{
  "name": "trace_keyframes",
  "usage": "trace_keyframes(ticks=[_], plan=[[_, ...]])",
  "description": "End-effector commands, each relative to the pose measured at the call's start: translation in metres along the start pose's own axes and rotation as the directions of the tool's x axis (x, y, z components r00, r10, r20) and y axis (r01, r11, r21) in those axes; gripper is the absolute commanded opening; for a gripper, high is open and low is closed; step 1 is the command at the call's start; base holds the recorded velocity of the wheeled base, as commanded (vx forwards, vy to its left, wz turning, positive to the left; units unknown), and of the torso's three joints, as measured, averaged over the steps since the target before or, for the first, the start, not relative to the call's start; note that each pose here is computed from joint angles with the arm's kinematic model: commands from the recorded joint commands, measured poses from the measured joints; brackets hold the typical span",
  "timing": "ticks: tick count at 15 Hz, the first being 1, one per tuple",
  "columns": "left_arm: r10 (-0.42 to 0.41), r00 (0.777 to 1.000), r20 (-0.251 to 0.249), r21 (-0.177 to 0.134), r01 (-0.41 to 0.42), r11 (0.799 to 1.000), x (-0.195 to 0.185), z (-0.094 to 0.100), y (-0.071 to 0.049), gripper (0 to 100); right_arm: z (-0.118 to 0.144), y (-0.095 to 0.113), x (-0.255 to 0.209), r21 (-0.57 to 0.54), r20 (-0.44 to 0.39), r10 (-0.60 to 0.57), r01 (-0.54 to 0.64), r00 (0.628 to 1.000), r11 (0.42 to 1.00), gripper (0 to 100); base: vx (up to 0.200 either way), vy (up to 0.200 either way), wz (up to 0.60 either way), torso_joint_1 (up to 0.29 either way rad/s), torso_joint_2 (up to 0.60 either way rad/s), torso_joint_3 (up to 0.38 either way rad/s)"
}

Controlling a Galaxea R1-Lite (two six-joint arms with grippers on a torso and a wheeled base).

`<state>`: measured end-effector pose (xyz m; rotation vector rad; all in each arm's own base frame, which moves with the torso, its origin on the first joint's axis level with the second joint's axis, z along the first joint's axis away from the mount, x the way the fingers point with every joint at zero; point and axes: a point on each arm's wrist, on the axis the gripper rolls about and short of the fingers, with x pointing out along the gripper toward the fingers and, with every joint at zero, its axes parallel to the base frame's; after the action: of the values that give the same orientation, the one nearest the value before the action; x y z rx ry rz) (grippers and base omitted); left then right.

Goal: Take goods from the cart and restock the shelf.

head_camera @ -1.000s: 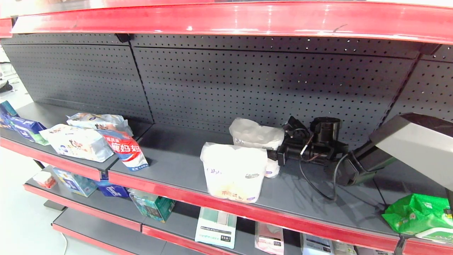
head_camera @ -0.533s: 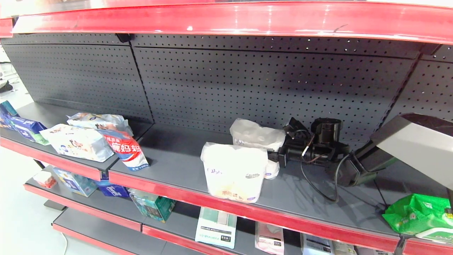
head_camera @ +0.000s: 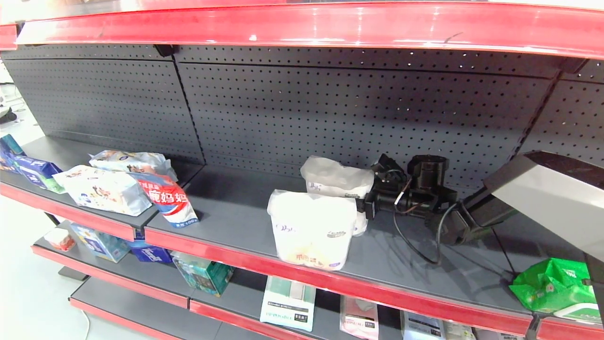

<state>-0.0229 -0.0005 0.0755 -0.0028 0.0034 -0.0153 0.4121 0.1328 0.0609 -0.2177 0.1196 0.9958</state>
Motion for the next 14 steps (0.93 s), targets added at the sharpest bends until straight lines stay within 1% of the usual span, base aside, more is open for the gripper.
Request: trace_keyframes(ticks=[1, 8, 14], plan=[[0.0, 1.0, 0.0, 0.0, 0.0, 1.0, 0.0, 0.0, 0.0, 100, 0.002, -0.0013, 0.002, 0.008, 0.006, -0.014, 0.014, 1.0, 1.0, 0, 0.0, 0.0, 0.0, 0.0, 0.0, 0.0], [0.002, 1.0, 0.0, 0.0, -0.002, 1.0, 0.0, 0.0, 0.0, 100, -0.0017, -0.0048, -0.0071, 0.004, -0.006, -0.024, 0.024, 1.0, 1.0, 0, 0.0, 0.0, 0.0, 0.0, 0.0, 0.0], [0.0, 1.0, 0.0, 0.0, 0.0, 1.0, 0.0, 0.0, 0.0, 100, -0.0007, -0.0007, -0.0035, 0.008, -0.024, -0.068, 0.068, 0.997, 0.998, 0, 0.0, 0.0, 0.0, 0.0, 0.0, 0.0]])
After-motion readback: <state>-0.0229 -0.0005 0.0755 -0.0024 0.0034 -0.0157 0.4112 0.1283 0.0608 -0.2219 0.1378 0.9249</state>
